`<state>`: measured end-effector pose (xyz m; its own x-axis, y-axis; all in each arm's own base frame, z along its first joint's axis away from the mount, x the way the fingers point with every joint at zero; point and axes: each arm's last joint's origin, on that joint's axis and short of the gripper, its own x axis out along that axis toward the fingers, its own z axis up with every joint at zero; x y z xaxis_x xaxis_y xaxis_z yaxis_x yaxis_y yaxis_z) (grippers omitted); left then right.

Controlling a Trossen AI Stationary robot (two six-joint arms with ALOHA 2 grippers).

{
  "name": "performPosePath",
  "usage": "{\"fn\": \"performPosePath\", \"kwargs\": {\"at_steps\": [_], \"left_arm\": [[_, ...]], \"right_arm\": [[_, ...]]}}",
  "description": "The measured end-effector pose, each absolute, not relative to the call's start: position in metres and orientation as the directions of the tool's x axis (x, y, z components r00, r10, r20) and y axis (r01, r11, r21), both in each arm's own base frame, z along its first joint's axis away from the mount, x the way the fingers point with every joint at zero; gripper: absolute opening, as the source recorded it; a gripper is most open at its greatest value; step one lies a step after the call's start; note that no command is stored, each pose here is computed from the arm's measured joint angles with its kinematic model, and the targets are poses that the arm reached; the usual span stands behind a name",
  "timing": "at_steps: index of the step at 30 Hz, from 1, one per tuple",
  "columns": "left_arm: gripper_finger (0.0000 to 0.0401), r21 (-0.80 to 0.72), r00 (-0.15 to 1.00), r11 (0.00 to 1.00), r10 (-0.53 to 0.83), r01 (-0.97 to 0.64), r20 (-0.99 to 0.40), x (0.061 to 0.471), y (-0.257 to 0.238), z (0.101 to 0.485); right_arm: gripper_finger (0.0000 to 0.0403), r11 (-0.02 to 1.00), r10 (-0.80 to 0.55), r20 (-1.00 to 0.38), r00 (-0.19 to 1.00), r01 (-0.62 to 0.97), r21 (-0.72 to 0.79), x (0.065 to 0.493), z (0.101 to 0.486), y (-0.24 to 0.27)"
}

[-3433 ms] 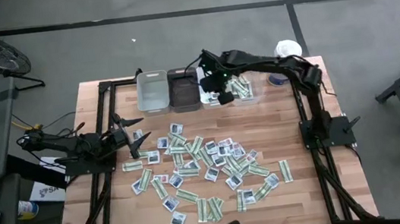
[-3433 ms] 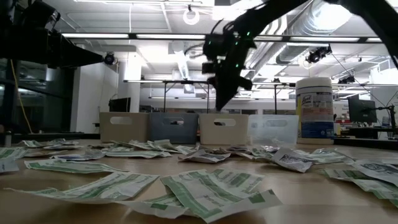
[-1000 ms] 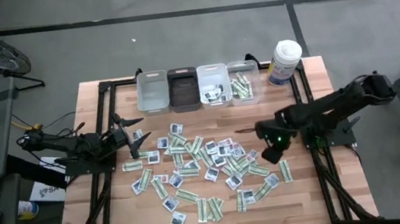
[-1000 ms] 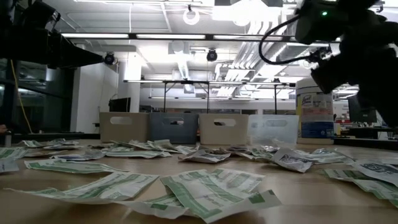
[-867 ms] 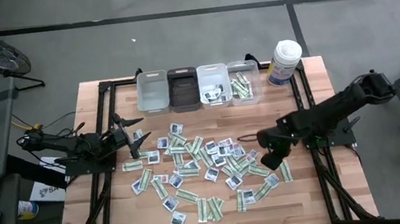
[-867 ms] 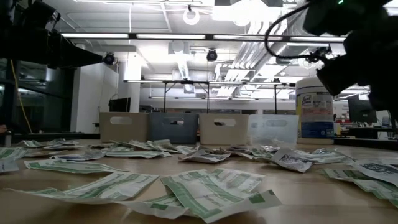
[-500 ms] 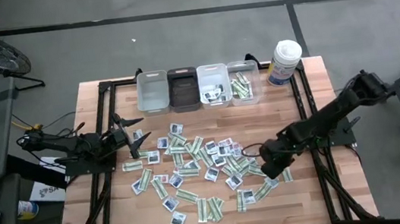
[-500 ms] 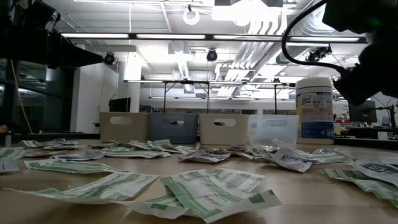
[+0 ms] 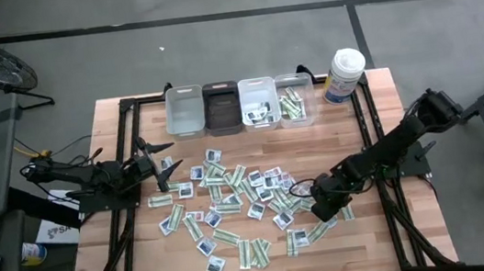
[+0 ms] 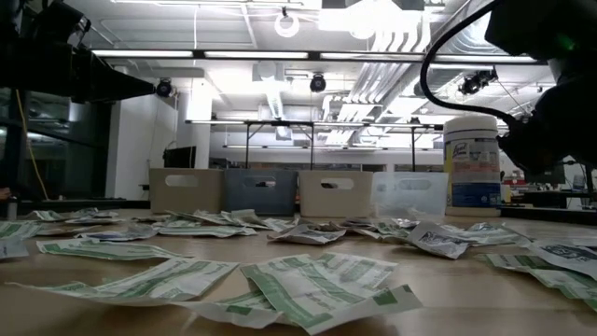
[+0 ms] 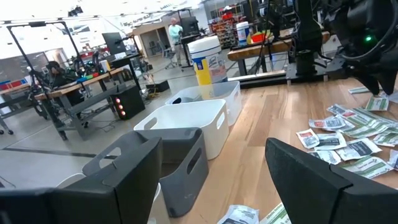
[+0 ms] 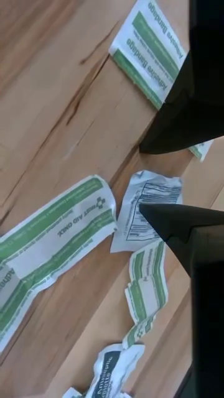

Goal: Pick & Place First Aid Supplies
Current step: Put the blue alcohol pad into the black bin

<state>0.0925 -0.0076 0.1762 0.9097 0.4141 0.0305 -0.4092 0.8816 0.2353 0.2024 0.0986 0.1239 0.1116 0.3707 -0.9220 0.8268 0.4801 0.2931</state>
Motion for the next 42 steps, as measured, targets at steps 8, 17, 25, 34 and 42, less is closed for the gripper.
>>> {"fn": "performPosePath", "kwargs": {"at_steps": [8,17,25,34,42], "left_arm": [[0.028,0.235,0.91,0.882,0.414,-0.409,0.031,0.092,-0.008,0.176],[0.028,0.235,0.91,0.882,0.414,-0.409,0.031,0.092,-0.008,0.176],[0.028,0.235,0.91,0.882,0.414,-0.409,0.031,0.092,-0.008,0.176],[0.028,0.235,0.91,0.882,0.414,-0.409,0.031,0.093,-0.008,0.176],[0.028,0.236,0.91,0.882,0.414,-0.409,0.03,0.092,-0.008,0.176]], "right_arm": [[0.0133,0.482,0.364,-0.921,0.14,0.818,0.314,0.202,0.124,0.106],[0.012,0.47,0.348,-0.927,0.138,0.83,0.3,0.201,0.124,0.109],[0.003,0.47,0.331,-0.937,0.109,0.843,0.263,0.198,0.122,0.107],[0.0003,0.513,0.32,-0.94,0.119,0.812,0.278,0.197,0.127,0.105],[0.0001,0.561,0.193,-0.941,0.279,0.755,0.339,0.196,0.166,0.098]]}}
